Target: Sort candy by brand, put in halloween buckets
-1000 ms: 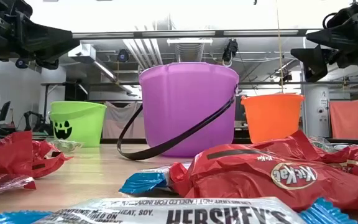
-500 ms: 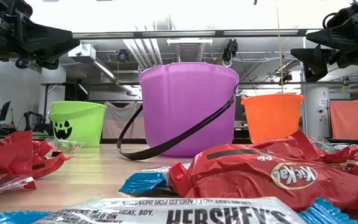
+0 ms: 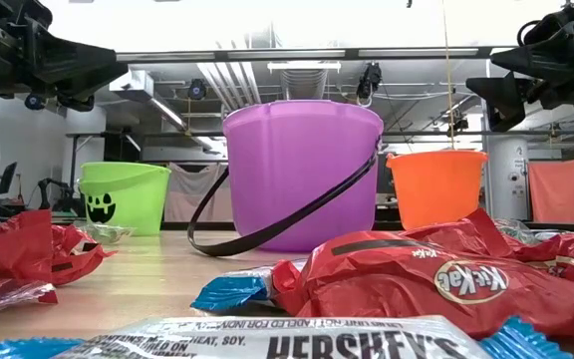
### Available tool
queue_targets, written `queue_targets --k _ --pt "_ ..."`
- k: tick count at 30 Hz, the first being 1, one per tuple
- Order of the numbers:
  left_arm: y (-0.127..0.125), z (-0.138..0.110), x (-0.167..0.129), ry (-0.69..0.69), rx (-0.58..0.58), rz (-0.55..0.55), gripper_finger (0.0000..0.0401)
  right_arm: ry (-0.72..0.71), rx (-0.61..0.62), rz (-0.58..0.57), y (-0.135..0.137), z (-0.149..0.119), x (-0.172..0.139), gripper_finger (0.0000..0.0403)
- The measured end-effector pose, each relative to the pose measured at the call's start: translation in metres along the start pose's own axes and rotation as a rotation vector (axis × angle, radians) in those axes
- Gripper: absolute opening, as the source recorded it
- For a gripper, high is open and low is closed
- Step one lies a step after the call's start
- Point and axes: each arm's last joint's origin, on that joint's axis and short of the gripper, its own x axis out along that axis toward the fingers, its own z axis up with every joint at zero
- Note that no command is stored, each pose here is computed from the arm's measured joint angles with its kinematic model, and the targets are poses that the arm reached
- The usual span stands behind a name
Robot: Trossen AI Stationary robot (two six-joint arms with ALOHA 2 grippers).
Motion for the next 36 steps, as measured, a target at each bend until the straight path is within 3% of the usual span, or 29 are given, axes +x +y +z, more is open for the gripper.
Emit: queue_targets --k 18,21,24,29,36 --pt "0.000 0.000 0.000 0.000 0.000 0.000 0.0141 0.000 0.001 0.000 0.000 0.000 0.000 0.0215" --pt "0.000 0.000 0.000 0.000 0.000 0.000 0.0141 -0.010 0.147 0.020 0.001 0.002 0.000 0.0215" --pt "0.000 0.000 0.000 0.000 0.000 0.000 0.0141 -0.017 0.293 0.042 0.005 0.016 -0.002 0.0215" --pt "0.000 0.000 0.000 0.000 0.000 0.000 0.0141 -0.049 0.181 0.071 0.013 0.052 -0.006 0.0215" --pt "0.000 0.000 0.000 0.000 0.000 0.000 0.0141 0.202 0.270 -0.111 0.011 0.078 0.009 0.0215"
